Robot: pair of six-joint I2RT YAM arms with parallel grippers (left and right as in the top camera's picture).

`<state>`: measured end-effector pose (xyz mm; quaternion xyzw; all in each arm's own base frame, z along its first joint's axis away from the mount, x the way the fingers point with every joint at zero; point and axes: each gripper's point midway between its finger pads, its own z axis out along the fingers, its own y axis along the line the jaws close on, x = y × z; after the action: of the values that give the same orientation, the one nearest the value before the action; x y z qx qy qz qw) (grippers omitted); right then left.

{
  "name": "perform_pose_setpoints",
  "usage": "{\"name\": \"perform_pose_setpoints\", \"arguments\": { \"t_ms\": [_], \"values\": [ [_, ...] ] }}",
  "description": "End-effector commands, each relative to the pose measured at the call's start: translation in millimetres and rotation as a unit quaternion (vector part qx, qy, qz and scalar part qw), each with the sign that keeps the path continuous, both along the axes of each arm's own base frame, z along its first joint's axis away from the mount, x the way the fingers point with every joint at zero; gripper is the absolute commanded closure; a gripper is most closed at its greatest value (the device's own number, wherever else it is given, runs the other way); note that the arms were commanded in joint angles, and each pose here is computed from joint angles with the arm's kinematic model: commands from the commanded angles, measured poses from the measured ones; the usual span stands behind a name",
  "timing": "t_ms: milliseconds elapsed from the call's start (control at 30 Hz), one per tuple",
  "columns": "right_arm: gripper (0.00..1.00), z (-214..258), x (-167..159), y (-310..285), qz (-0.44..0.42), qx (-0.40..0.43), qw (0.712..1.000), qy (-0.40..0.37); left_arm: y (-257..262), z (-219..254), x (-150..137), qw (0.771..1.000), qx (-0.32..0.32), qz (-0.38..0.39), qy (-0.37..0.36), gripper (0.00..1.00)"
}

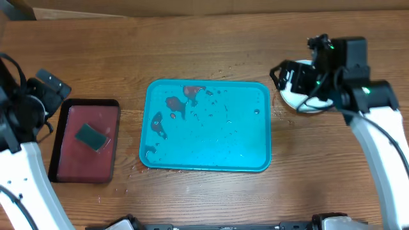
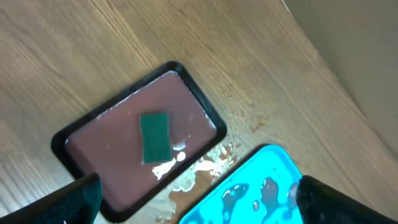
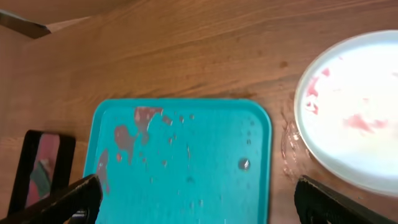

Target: Clean dirty plates on tray and stack at the side

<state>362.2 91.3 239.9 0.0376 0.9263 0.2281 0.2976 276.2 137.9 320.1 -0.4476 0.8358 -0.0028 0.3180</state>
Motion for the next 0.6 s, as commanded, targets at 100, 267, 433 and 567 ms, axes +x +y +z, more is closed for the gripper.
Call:
{"name": "perform_pose_setpoints", "arguments": {
  "t_ms": [100,267,433,567],
  "values": [
    [0.0,61,-69,-42,-0.065,-0.079,0.992,-0.068,-29,-9,-44,1.0,0.008,-0.013,-0.026,0.0],
    [0.0,71,-110,-68,-0.114,-0.121,0.981,-0.103,-39,-45,-66,0.999,0.017,-0.009,-0.05,0.0],
    [0.0,78,-115,-87,-0.157,-0.149,0.967,-0.136,-41,-79,-71,0.997,-0.006,0.026,-0.071,0.0],
    [0.0,79,-110,-86,-0.157,-0.148,0.966,-0.14,-40,-103,-69,0.996,-0.034,0.051,-0.057,0.0]
  ]
}}
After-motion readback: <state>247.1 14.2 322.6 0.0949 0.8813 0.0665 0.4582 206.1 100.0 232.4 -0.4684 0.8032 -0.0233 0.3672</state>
